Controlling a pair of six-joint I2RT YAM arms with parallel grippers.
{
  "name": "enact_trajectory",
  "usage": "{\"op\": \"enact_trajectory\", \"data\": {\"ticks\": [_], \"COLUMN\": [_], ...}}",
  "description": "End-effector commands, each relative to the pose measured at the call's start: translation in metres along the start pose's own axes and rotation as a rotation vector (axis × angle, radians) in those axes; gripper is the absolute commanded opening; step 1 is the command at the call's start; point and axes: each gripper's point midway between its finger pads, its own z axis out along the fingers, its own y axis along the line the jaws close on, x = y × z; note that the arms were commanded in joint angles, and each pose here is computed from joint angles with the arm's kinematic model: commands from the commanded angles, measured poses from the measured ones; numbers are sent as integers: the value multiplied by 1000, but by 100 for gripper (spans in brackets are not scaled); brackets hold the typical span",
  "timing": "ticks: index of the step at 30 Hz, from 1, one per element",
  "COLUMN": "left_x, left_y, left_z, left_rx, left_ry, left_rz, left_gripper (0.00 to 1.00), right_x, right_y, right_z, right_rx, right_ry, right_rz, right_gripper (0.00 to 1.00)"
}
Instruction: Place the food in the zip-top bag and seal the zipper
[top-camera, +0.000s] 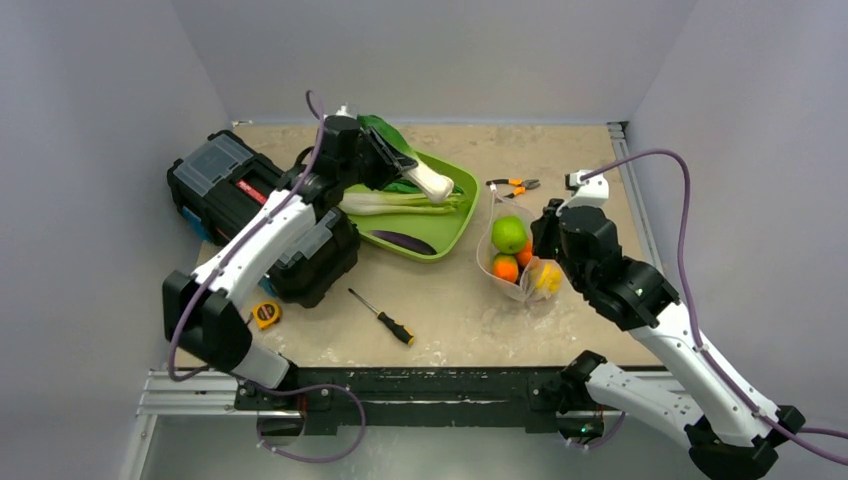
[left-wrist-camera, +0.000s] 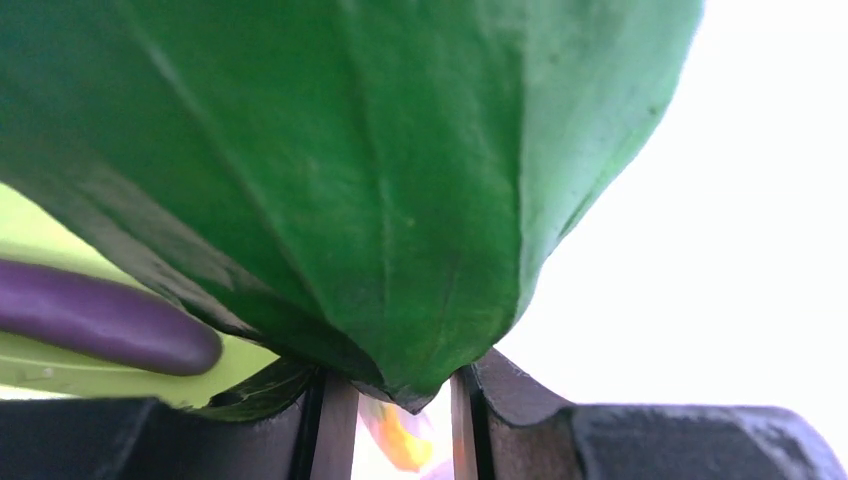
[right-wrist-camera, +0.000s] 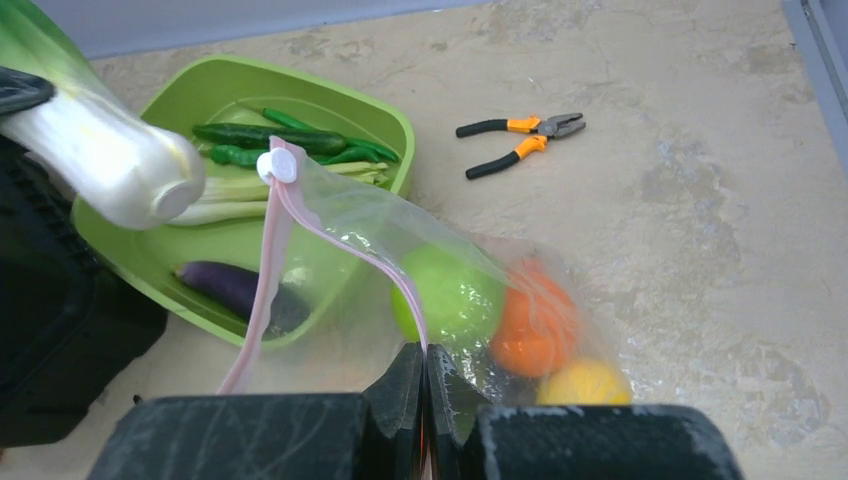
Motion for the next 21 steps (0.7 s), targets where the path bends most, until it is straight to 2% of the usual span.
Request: {"op": "enact_trajectory", "data": {"ticks": [1,6,11,21], "left_x": [5,52,96,117], "left_y": [-79,-114,-143,-142], "left_z": [-69,-115,-139,-108], "left_rx": [332,536,691,608], "left_ry": [-60,-66,-75,-141], "left_rz": [224,350,477,626], "left_gripper": [0,0,0,0], "right_x": [-30,-41,-53,-50], "right_y": [17,26,32,32], "right_z": [-5,-8,-16,-21], "right_rx": [-56,-82,-110,-129], "right_ry": [-63,-64,-80,-74], "right_rz": [78,113,153,194], "right_gripper": [0,0,0,0]}}
